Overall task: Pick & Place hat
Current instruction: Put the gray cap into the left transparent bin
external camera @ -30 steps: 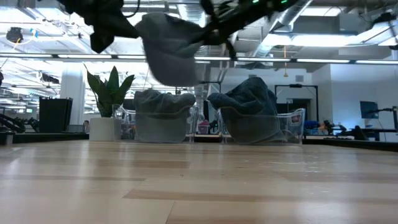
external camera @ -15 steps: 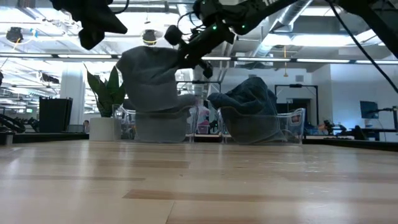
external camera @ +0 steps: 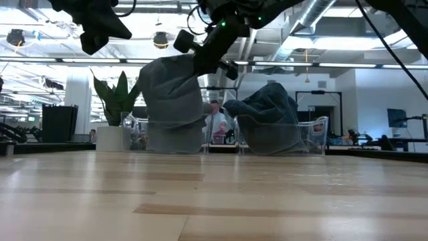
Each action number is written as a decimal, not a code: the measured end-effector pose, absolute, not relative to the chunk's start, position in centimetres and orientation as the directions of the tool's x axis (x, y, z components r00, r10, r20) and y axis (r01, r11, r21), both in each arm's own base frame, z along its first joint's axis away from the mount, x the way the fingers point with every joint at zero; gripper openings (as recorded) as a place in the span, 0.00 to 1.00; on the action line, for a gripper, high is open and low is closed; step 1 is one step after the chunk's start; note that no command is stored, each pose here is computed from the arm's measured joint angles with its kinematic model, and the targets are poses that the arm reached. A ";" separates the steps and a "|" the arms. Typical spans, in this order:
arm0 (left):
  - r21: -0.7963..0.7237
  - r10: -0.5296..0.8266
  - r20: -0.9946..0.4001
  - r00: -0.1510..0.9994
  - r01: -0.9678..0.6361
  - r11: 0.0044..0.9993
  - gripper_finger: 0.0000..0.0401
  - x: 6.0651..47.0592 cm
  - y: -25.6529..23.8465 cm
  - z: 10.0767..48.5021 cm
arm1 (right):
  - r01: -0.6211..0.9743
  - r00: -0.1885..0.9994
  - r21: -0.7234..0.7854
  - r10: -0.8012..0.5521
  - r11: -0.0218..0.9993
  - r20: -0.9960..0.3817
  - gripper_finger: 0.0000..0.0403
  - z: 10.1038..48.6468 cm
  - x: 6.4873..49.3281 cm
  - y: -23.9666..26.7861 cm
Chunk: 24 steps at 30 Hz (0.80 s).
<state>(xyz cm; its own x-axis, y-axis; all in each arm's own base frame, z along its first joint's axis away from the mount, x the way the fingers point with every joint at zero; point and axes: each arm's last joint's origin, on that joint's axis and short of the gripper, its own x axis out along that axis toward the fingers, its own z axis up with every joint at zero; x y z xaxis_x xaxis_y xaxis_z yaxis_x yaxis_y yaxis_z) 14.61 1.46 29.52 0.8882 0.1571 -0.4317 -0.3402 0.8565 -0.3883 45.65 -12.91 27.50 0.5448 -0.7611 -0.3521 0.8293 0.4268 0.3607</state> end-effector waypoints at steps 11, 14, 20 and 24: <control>-0.389 0.157 -0.431 0.889 -0.340 0.856 0.00 14.6 1.5 29.5 | 0.823 0.549 0.406 -0.739 0.397 -0.390 0.03 24.0 45.3 -11.7; -0.389 0.157 -0.430 0.889 -0.340 0.856 0.00 14.6 1.5 29.5 | 0.819 0.562 0.389 -0.724 0.422 -0.399 0.03 23.2 45.1 -11.7; -0.391 0.157 -0.429 0.889 -0.340 0.856 0.00 14.6 1.5 29.6 | 0.801 0.596 0.389 -0.671 0.455 -0.442 0.06 22.3 44.9 -11.8; -0.392 0.157 -0.424 0.892 -0.337 0.856 0.00 14.7 1.5 29.6 | 0.807 0.589 0.392 -0.661 0.443 -0.466 0.15 21.8 44.7 -11.8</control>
<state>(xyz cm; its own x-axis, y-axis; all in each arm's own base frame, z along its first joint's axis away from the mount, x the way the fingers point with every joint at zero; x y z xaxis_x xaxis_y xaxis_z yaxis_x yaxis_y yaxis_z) 14.66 1.46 29.61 0.8921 0.1573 -0.4235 -0.3372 0.8558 -0.3923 44.68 -11.83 21.83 0.5887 -0.6607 -0.4658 0.8067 0.4427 0.3916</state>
